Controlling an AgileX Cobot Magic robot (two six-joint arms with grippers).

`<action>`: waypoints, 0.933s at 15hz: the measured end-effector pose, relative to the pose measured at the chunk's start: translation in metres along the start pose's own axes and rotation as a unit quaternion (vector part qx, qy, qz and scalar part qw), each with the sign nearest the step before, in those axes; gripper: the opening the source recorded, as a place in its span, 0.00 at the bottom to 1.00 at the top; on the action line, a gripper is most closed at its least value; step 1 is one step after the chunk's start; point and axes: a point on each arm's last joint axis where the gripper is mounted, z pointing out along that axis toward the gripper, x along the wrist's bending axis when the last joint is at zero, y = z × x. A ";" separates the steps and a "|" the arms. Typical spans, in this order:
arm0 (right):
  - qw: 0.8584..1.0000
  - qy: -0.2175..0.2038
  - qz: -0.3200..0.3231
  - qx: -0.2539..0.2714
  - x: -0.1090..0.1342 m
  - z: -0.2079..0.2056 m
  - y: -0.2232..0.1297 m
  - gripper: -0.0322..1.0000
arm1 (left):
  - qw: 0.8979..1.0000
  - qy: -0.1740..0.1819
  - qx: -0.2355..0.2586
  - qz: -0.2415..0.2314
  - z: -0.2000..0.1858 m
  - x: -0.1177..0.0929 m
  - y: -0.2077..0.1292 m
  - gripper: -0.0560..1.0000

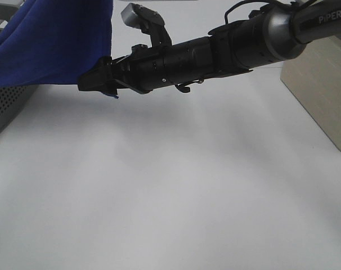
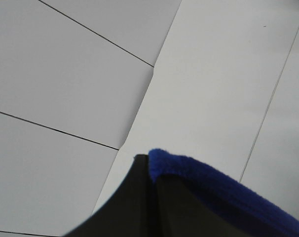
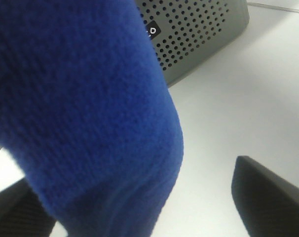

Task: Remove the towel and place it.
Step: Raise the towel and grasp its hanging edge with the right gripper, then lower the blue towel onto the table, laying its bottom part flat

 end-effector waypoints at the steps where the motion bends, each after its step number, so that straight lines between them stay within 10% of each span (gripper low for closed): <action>1: 1.000 0.004 0.003 0.000 0.001 0.000 0.000 0.85 | 1.000 0.000 0.000 0.000 0.000 0.000 0.000 0.05; 7: 0.999 0.040 0.032 -0.012 -0.008 -0.014 0.007 0.25 | 1.000 0.000 0.000 0.000 0.000 0.000 0.000 0.05; 14: 0.994 0.107 0.033 -0.019 -0.007 -0.026 0.012 0.05 | 1.000 0.001 -0.001 0.000 0.000 0.000 0.000 0.05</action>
